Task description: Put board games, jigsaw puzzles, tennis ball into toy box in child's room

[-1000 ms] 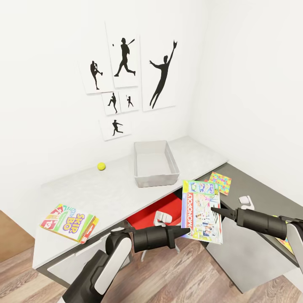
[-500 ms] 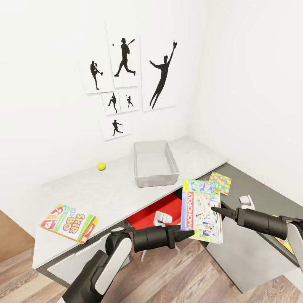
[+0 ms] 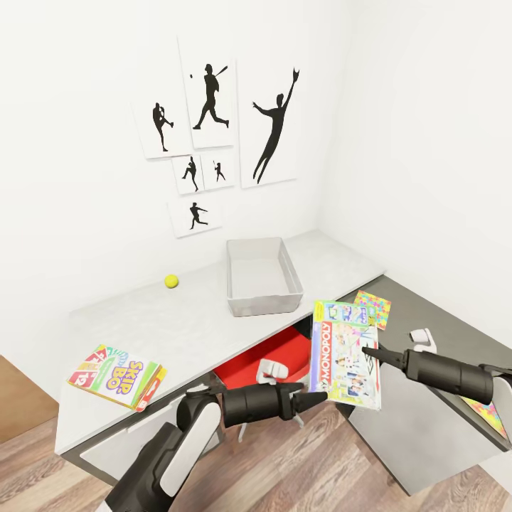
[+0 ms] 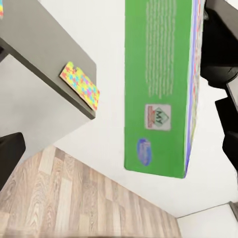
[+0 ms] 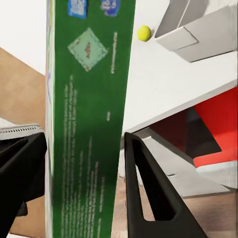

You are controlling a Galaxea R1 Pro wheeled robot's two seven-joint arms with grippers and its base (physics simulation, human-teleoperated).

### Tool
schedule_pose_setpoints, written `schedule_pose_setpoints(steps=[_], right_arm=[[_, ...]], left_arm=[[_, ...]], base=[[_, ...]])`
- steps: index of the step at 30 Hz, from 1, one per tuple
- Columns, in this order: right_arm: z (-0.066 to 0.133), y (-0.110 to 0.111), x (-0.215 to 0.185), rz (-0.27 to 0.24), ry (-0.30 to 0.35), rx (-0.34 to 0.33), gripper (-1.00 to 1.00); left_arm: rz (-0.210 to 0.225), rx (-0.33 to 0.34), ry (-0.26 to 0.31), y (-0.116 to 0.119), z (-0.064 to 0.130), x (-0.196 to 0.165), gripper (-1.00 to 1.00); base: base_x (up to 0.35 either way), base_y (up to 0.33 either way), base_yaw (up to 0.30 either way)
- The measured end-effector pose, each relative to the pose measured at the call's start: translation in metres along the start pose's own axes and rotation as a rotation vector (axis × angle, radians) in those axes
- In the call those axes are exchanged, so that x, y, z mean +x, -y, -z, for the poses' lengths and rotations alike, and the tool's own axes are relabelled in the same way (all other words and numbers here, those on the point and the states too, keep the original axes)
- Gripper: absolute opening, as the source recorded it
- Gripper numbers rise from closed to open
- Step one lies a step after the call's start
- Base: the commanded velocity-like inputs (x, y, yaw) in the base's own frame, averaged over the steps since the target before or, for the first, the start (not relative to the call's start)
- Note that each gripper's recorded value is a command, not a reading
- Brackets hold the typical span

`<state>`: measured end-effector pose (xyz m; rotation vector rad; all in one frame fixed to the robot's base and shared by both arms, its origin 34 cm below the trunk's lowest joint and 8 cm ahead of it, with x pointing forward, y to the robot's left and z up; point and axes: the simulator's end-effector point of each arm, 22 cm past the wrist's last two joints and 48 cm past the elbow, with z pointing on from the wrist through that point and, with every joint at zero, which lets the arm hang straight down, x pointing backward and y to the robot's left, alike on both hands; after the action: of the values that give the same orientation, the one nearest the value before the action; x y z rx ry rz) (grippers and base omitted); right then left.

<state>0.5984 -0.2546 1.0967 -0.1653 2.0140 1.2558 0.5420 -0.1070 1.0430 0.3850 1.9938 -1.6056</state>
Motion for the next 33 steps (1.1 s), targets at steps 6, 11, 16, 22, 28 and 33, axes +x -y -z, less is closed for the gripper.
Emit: schedule_pose_setpoints(steps=[6,11,16,22,28,33], right_arm=[[0.012,0.007,-0.012,0.011,0.029,0.028,-1.00],[0.029,0.019,-0.027,0.012,0.068,0.069,-1.00],[0.056,0.032,-0.045,0.007,0.126,0.114,-1.00],[0.093,0.043,-0.068,0.022,0.199,0.174,-1.00],[0.102,0.043,-0.071,0.024,0.219,0.184,-1.00],[0.103,0.044,-0.071,0.023,0.221,0.189,-1.00]], left_arm=[[0.034,-0.049,0.024,-0.025,0.014,-0.006,1.00],[0.085,-0.105,0.098,-0.052,0.039,-0.024,1.00],[0.158,-0.187,0.205,-0.089,0.079,-0.039,1.00],[0.211,-0.319,0.324,-0.127,0.129,-0.058,1.00],[0.212,-0.329,0.347,-0.115,0.138,-0.076,1.00],[0.192,-0.285,0.337,-0.092,0.125,-0.084,1.00]], base=[[0.000,0.000,0.000],[0.000,0.000,0.000],[0.000,0.000,0.000],[0.000,0.000,0.000],[0.000,0.000,0.000],[0.000,0.000,0.000]])
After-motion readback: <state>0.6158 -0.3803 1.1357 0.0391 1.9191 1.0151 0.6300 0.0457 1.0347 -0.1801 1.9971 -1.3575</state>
